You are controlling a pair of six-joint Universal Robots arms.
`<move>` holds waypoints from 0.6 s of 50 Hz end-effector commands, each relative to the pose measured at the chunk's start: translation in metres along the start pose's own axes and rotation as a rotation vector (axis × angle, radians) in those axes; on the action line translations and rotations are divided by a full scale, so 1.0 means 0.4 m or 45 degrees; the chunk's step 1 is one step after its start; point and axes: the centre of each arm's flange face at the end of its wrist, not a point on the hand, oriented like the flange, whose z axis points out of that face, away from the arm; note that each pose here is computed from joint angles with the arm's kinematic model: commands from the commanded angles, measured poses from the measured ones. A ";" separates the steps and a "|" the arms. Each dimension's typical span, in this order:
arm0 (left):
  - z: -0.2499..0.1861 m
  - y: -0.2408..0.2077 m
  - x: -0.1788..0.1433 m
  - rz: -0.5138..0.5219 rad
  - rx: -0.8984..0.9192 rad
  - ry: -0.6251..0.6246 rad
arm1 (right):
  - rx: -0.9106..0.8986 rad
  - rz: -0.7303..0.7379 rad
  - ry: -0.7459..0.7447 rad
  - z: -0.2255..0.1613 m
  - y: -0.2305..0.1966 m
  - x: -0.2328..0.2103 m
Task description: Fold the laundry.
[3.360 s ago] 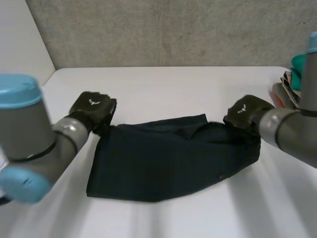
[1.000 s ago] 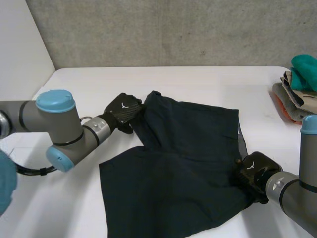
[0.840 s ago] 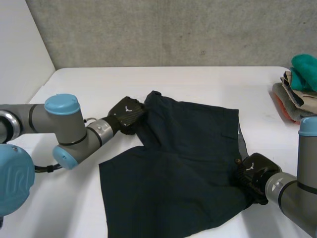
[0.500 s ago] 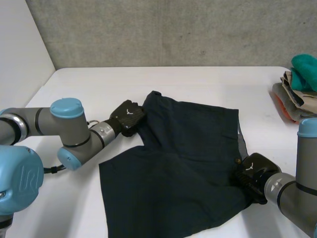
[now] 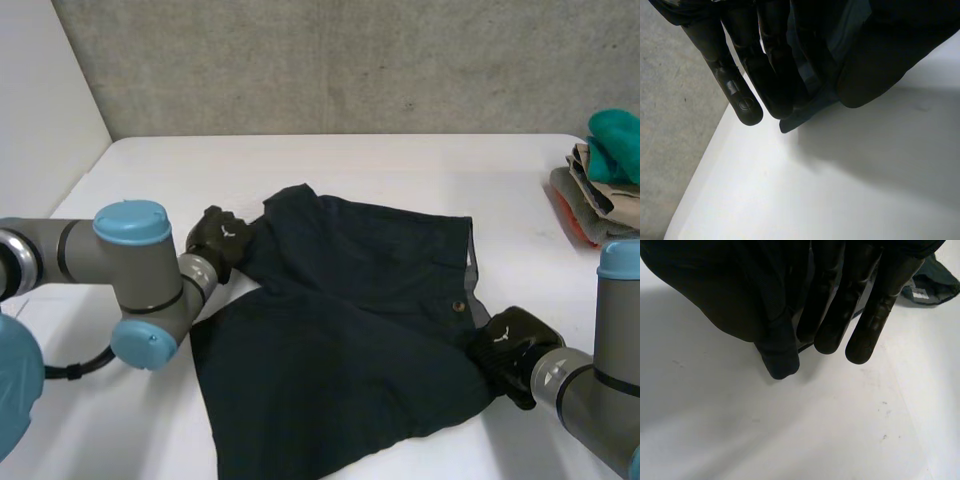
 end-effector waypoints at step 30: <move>-0.085 -0.084 -0.103 -0.291 0.014 -0.066 | 0.024 0.128 0.022 0.014 -0.005 0.003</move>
